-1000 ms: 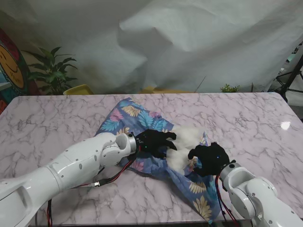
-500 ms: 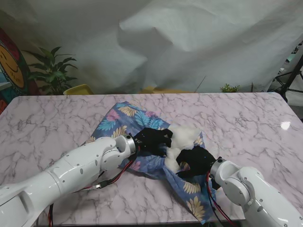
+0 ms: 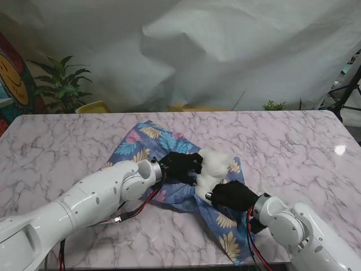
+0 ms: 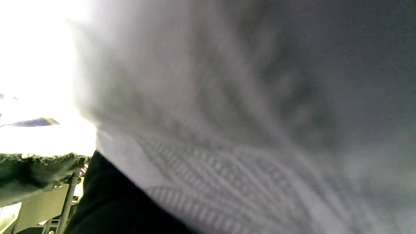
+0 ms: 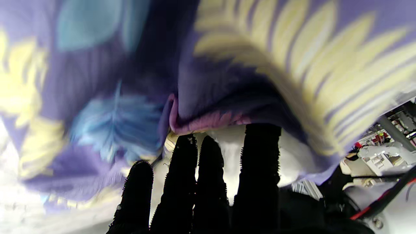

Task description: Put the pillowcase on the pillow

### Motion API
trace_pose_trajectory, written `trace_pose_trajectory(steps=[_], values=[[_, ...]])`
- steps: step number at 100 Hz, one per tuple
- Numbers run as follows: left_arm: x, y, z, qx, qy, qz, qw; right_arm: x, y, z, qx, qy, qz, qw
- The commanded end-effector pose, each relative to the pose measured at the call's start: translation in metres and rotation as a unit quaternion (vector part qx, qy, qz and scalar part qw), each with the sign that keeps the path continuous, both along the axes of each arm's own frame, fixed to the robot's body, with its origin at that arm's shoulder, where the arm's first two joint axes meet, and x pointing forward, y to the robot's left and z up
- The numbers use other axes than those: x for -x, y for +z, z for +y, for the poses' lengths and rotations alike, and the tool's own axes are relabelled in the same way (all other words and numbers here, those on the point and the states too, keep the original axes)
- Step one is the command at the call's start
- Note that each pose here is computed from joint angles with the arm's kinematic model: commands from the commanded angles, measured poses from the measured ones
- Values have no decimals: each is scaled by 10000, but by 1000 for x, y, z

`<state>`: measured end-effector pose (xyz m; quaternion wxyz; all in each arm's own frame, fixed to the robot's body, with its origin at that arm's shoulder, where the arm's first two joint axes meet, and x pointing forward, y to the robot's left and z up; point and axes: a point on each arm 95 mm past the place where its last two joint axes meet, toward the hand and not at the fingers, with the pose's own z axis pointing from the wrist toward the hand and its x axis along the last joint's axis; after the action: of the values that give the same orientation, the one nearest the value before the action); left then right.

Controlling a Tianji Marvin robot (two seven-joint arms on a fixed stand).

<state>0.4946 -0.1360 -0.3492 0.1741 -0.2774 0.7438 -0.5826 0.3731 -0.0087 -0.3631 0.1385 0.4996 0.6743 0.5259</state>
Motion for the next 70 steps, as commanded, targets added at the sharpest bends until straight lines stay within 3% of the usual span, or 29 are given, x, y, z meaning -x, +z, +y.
trace_pose_trajectory(steps=[1, 15, 33, 48, 70], values=[[-3, -14, 22, -345, 239, 152, 9990, 9, -14, -1, 69, -13, 174, 9998], [-6, -13, 26, -423, 353, 176, 9983, 12, -23, 0, -26, -57, 354, 9994], [-6, -13, 28, -456, 414, 209, 9979, 7, -33, 6, -562, -26, 415, 9976], [-4, -16, 28, -432, 342, 270, 9981, -2, -27, 4, -998, -195, 215, 9946], [-1, -26, 25, -446, 123, 442, 9980, -10, 3, -7, -269, -323, -121, 9990]])
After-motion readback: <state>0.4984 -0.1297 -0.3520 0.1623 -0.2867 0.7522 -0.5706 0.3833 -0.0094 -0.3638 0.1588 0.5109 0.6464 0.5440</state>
